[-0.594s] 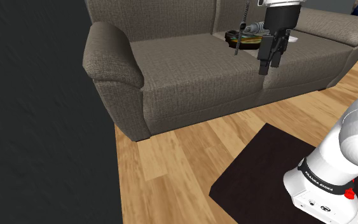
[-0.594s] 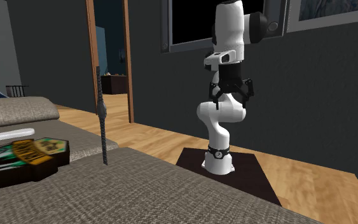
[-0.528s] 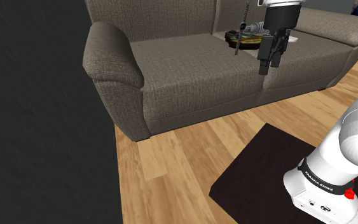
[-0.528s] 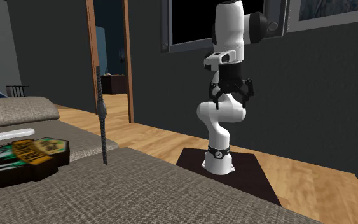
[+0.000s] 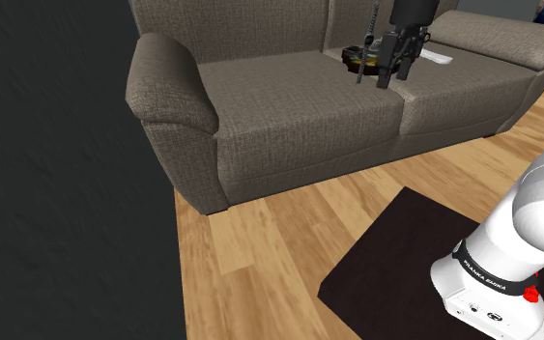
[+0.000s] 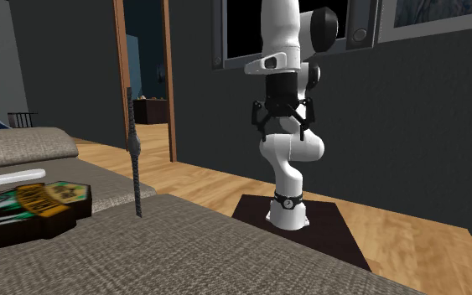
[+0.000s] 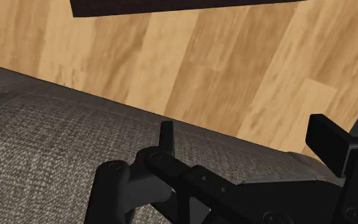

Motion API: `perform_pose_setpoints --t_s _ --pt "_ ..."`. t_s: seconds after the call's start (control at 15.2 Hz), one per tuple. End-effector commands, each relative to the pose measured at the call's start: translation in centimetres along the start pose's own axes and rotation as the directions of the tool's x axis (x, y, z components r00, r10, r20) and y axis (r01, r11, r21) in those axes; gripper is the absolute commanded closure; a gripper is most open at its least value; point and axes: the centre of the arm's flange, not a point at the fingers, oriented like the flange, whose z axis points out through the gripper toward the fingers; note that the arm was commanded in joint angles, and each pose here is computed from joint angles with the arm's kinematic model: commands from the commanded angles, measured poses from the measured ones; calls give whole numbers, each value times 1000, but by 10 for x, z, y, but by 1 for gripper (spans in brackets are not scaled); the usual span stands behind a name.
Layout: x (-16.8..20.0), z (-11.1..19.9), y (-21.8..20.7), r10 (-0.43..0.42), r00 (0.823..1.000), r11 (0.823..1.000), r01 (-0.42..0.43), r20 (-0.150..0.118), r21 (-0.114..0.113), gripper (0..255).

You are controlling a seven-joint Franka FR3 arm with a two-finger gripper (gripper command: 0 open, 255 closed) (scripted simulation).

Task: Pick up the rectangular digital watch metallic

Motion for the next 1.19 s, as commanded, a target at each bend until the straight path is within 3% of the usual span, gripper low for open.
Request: perform_pose_setpoints --t_s 0.0,0.53,1.12 --pt "15 -8 17 13 999 1000 -14 -36 -8 0" --pt "63 -45 82 64 982 997 -70 -176 -29 0" --pt "106 -95 155 114 937 990 -135 -330 -43 0"
